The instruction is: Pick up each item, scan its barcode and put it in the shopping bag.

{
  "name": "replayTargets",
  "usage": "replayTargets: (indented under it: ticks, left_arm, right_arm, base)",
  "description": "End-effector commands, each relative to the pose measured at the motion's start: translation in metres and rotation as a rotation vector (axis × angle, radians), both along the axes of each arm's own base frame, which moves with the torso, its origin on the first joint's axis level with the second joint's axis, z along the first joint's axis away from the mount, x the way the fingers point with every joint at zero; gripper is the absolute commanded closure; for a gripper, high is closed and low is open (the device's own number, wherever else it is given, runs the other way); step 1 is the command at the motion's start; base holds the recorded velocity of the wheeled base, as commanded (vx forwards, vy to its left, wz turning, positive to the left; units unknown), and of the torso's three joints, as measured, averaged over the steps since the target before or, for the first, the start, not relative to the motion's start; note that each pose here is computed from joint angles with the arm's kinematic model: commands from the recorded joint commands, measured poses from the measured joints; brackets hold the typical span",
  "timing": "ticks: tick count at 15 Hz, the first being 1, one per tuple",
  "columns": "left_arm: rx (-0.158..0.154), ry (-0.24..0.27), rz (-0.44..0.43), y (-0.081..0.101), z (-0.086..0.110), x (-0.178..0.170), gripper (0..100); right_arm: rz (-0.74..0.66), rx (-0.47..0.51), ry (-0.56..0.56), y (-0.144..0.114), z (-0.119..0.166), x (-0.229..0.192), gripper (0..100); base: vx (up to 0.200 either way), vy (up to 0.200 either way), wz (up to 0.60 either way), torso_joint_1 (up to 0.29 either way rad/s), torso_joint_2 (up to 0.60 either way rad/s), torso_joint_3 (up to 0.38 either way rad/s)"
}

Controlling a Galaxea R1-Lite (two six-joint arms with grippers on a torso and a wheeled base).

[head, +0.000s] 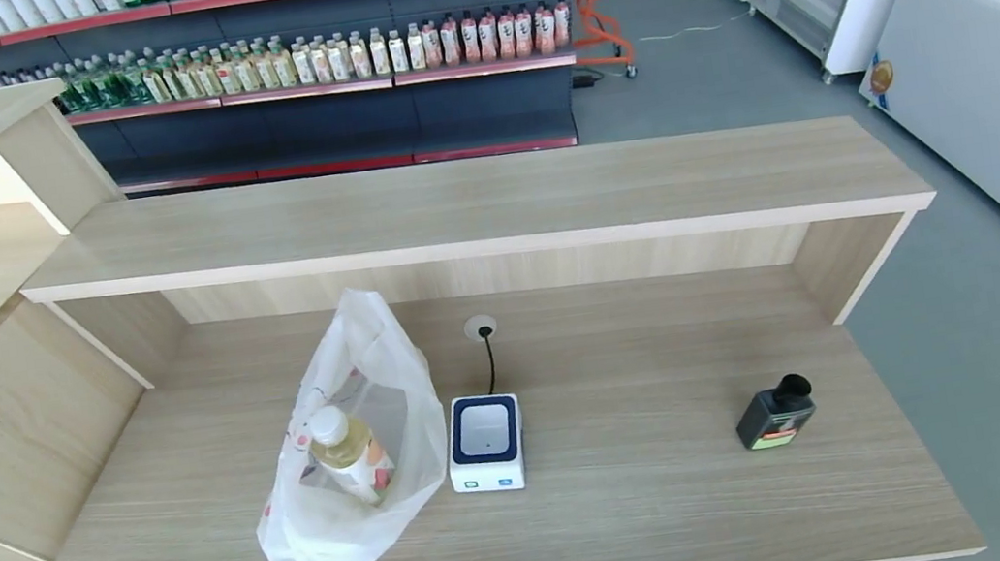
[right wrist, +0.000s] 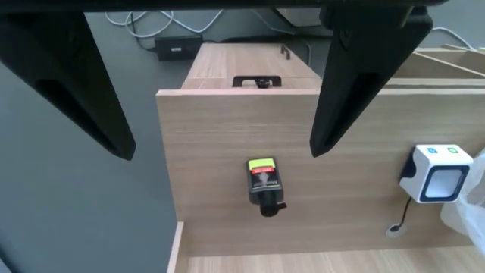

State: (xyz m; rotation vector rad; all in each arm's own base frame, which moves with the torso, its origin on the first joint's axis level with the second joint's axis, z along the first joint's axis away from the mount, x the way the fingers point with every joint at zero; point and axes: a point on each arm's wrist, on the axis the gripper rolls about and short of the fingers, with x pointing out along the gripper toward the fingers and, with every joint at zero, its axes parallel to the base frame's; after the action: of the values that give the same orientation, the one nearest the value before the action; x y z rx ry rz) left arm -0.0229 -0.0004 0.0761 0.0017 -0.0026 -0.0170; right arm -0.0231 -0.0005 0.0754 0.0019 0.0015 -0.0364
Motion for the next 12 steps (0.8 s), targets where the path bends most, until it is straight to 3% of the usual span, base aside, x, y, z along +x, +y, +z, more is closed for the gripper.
replayTargets:
  ticks: [1,2,7,8,10,11,12]
  left_arm:
    - [0.0,-0.001,0.0,0.0,0.0,0.0,0]
    - [-0.002,0.0,0.0,0.0,0.0,0.0,0]
    - [-0.005,0.0,0.0,0.0,0.0,0.0,0]
    - [-0.005,0.0,0.0,0.0,0.0,0.0,0]
    - [-0.005,0.0,0.0,0.0,0.0,0.0,0]
    - [-0.005,0.0,0.0,0.0,0.0,0.0,0]
    - [-0.005,0.0,0.0,0.0,0.0,0.0,0]
  right_arm:
    - [0.0,0.001,0.0,0.0,0.0,0.0,100]
    - [0.001,0.006,0.0,0.0,0.0,0.0,100]
    - [0.018,-0.008,-0.021,0.0,0.007,-0.001,100]
    - [0.055,-0.003,0.003,0.001,0.061,0.004,100]
    - [-0.002,0.001,0.163,0.0,0.115,0.044,100]
    - [-0.086,-0.017,0.373,-0.006,0.123,0.099,100]
    - [-0.083,-0.068,0.494,-0.008,0.113,0.122,100]
  base:
    - [0.0,-0.2,0.0,-0.002,0.01,0.002]
    - [0.0,-0.2,0.0,0.002,0.0,0.002]
    - [0.0,0.0,0.0,0.0,0.0,0.0]
    - [0.0,0.0,0.0,0.0,0.0,0.0]
    - [0.0,0.0,0.0,0.0,0.0,0.0]
    - [0.0,0.0,0.0,0.0,0.0,0.0]
    - [0.0,0.0,0.0,0.0,0.0,0.0]
